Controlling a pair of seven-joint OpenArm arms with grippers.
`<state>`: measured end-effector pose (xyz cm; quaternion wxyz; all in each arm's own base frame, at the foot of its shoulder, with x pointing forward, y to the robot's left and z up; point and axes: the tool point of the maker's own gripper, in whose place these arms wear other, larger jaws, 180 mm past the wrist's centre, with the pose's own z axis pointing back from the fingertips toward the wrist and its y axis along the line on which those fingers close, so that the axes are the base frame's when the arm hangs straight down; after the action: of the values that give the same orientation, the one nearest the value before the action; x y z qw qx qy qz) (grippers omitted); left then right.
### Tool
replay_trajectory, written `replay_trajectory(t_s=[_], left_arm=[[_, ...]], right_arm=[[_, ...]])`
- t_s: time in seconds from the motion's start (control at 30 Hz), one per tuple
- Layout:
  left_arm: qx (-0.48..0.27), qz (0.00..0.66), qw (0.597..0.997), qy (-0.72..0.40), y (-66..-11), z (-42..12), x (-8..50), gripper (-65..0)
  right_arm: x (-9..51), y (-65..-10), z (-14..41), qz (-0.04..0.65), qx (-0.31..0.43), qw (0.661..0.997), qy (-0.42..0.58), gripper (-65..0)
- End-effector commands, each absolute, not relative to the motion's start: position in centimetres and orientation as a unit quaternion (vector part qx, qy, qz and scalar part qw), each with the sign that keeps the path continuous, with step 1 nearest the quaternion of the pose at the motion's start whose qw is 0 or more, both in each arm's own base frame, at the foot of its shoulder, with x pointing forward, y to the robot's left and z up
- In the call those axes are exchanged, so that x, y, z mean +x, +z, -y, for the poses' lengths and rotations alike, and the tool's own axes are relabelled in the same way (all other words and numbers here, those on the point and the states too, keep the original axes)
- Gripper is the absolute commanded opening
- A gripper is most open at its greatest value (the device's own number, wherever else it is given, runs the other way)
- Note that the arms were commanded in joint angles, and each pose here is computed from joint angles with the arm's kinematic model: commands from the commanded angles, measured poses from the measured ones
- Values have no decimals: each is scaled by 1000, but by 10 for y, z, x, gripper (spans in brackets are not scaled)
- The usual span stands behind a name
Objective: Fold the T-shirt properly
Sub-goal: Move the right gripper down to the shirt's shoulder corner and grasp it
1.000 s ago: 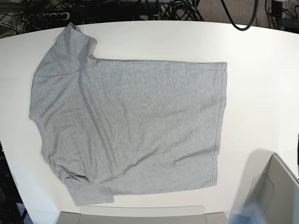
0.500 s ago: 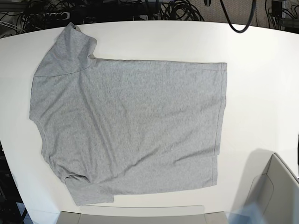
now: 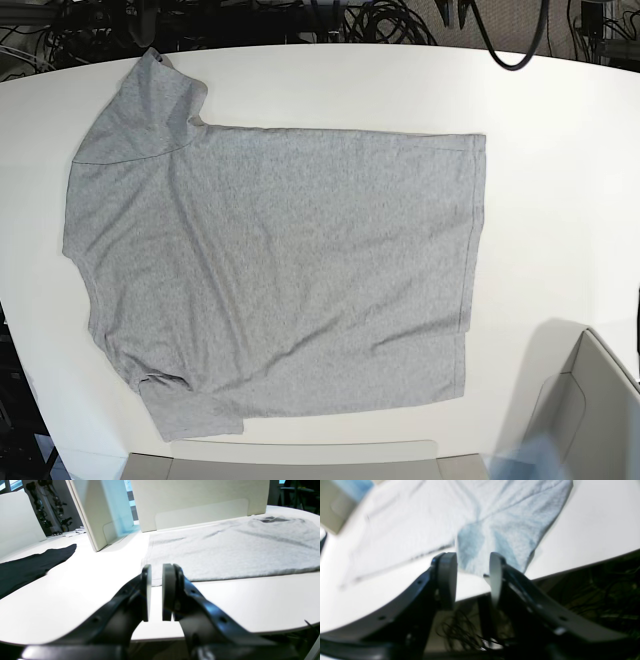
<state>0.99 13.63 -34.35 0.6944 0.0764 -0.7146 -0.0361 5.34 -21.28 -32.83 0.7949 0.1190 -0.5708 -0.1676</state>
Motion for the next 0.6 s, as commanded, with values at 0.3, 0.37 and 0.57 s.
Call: replay_trajectory(t_s=[0.3,0.37,0.57], left_arm=[[77,731,677,-42,-330,-135,3,-558],[77,731,677,-42,-330,-135,3,-558],[75,730,677,-53,-331,-138,3,-558]], right_arm=[[69,-345,245,523,129,805,-248,-354],[76,-350,250,504,139,814,-253,-354],[97,-358,267,505,137,811,-262,-355]])
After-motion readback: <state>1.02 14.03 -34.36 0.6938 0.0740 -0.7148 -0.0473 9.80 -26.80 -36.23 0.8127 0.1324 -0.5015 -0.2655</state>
